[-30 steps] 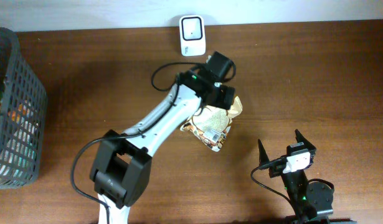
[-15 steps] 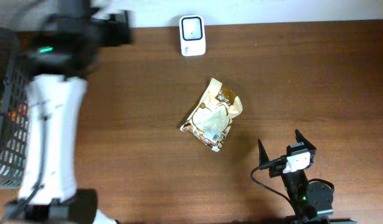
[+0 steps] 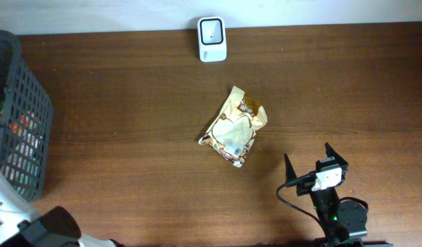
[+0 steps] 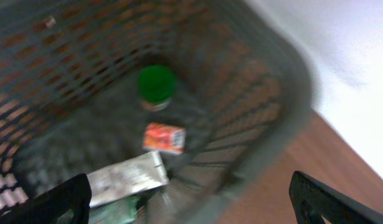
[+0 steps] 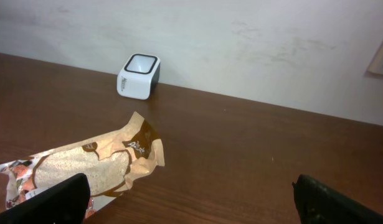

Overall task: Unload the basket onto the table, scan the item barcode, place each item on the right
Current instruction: 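Return left gripper to basket and grasp the white Pantene tube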

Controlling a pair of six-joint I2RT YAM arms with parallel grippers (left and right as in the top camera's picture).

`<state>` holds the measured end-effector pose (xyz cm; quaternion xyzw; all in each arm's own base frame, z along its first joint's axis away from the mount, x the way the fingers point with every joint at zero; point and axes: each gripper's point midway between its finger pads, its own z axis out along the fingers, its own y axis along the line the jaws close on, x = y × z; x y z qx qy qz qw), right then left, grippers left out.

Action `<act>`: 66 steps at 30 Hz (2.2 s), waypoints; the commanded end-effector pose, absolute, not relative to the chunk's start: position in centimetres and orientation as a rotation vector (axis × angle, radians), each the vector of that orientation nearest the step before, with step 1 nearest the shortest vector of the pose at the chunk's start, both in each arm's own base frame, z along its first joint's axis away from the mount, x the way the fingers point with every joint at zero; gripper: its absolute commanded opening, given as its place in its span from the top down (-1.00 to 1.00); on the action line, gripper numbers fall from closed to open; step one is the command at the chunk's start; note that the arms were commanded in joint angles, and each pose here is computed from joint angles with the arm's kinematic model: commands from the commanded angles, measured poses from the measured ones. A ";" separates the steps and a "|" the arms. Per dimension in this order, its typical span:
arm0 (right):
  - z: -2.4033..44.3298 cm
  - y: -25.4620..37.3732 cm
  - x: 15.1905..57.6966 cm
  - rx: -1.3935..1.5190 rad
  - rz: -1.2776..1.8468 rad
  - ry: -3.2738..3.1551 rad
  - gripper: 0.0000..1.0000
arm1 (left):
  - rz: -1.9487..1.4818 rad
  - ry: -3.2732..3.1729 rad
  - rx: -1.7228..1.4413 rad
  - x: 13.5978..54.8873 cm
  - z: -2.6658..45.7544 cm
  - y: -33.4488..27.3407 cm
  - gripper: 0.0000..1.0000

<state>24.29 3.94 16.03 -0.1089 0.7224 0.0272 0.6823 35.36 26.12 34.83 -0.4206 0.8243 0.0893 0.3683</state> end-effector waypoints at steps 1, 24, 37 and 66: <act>15.7 4.0 24.3 -0.245 0.061 1.626 -0.97 | 0.231 2.180 -1.234 34.2 30.4 28.8 -0.98; 15.7 4.0 24.3 -0.245 0.061 1.626 -0.97 | 0.242 2.667 -1.053 29.9 12.5 32.7 -0.99; 15.7 4.0 24.3 -0.245 0.061 1.626 -0.97 | 0.120 2.885 -0.932 27.8 6.1 33.2 -0.50; 15.7 4.0 24.3 -0.245 0.061 1.626 -0.97 | 0.178 2.974 -1.001 26.8 1.4 34.2 -0.57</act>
